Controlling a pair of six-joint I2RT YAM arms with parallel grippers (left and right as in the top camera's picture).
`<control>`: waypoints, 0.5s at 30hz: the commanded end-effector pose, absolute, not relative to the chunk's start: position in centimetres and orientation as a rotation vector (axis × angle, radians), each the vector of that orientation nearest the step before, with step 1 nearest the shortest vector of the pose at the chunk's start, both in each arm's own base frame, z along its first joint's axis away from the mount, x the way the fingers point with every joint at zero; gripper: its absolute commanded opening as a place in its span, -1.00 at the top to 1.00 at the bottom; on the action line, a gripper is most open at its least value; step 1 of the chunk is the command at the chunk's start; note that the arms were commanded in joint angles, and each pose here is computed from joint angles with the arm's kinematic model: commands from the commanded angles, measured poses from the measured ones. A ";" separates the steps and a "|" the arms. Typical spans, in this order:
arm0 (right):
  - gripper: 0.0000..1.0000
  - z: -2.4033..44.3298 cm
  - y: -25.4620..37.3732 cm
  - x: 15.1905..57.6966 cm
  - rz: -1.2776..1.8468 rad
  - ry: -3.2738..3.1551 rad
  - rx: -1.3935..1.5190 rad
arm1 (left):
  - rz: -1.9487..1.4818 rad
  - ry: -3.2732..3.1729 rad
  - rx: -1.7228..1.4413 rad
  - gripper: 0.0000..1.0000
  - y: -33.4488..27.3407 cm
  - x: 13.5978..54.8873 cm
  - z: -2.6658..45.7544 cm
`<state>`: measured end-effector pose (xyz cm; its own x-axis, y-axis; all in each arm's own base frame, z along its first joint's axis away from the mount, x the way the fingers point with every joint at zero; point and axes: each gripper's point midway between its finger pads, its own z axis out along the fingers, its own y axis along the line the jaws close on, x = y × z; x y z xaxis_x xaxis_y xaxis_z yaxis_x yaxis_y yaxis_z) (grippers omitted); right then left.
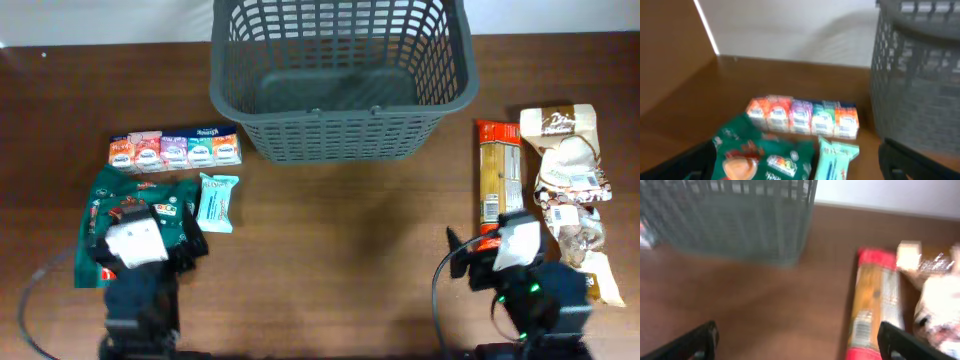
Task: Pack container
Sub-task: 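Move left gripper over the green coffee bag and grasp it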
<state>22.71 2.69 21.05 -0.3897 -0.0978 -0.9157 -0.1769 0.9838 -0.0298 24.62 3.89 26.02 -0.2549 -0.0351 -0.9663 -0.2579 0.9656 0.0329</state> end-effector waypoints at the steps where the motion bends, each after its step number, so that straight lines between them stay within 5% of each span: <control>1: -0.98 26.6 2.3 24.1 0.038 1.964 -0.215 | 0.266 1.873 -0.248 -0.99 4.6 26.7 29.5; 7: -0.98 33.0 3.3 26.3 0.100 2.022 -0.244 | 0.283 2.119 -0.130 -0.98 4.0 31.2 32.5; 15: -0.98 32.3 1.3 27.7 0.088 2.186 -0.049 | 0.219 2.453 -0.158 -0.99 5.7 34.5 29.3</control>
<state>26.96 2.60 31.82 -0.5593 -0.0869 -0.8244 -0.1657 0.9861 0.0085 33.58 5.60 29.84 -0.7450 -0.0539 -0.6648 -0.1935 0.9713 0.1380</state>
